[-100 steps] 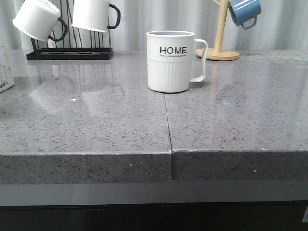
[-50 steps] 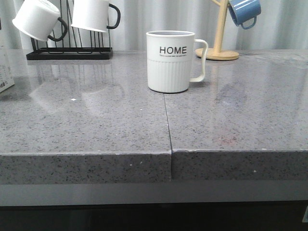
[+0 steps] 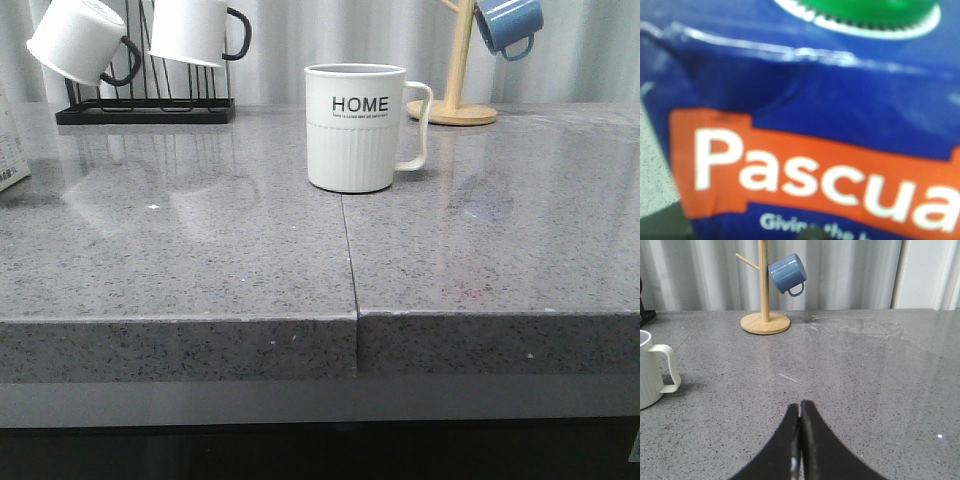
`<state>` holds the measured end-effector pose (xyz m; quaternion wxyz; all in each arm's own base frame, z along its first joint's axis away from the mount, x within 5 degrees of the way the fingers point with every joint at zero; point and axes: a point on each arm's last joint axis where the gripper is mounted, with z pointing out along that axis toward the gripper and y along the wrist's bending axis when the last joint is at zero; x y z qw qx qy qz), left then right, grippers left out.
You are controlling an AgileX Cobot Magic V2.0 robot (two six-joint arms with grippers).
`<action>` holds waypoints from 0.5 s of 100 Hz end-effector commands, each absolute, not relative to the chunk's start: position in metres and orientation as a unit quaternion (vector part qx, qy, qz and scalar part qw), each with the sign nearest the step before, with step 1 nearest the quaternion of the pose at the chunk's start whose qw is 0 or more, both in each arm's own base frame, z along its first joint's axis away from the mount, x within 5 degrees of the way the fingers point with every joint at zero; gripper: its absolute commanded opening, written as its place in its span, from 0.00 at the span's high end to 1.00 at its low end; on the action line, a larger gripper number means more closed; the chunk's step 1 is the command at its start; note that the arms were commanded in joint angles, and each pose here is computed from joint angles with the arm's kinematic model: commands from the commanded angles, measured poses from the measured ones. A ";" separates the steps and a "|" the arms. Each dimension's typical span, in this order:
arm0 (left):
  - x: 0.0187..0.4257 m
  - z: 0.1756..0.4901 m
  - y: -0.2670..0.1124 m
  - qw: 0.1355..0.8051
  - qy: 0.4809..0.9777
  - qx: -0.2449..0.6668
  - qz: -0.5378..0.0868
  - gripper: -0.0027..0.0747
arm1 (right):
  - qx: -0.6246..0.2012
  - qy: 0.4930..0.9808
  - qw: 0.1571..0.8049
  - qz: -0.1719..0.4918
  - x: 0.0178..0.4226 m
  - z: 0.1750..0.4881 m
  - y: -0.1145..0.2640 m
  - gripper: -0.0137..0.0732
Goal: Place milk next to cup
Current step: 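Close the left gripper on the milk carton and lift it, then carry the milk carton with the left gripper and lower it beside the mug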
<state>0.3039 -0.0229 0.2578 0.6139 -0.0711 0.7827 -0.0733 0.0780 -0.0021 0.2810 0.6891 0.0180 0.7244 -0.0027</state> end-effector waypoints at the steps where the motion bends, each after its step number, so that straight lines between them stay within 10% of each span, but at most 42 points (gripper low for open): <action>1: 0.299 0.295 -0.026 0.684 0.722 -0.071 -0.080 0.66 | 0.016 0.688 0.725 -0.011 0.078 0.297 -0.003 0.92; 50: 0.282 0.350 -0.095 0.724 0.678 -0.041 -0.122 0.67 | 0.016 0.688 0.725 -0.011 0.078 0.297 -0.003 0.92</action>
